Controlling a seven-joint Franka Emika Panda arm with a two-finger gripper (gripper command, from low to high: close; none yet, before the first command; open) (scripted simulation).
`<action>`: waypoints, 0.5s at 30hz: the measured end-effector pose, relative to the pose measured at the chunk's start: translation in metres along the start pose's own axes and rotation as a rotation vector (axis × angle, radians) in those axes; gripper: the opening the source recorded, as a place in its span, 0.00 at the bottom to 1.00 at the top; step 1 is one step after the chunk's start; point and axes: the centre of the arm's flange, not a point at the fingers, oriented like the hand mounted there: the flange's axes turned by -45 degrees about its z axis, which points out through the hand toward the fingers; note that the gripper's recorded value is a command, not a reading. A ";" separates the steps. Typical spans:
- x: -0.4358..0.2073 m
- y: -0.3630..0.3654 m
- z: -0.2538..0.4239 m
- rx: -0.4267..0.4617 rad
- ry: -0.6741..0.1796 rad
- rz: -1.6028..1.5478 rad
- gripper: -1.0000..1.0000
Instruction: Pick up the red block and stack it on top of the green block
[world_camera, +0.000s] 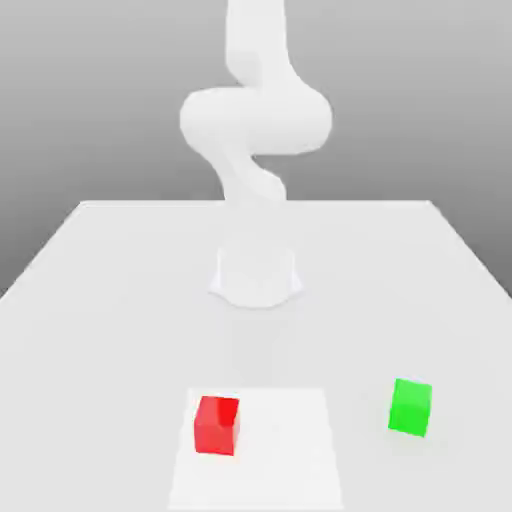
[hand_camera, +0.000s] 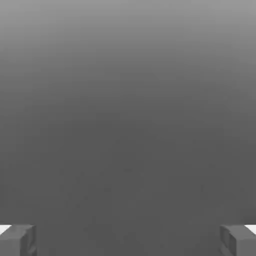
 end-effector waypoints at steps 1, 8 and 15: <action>-0.005 0.002 0.027 -0.005 -0.039 0.004 0.50; -0.069 0.020 0.182 -0.028 -0.283 0.032 0.50; -0.177 0.038 0.296 -0.042 -0.523 0.066 0.50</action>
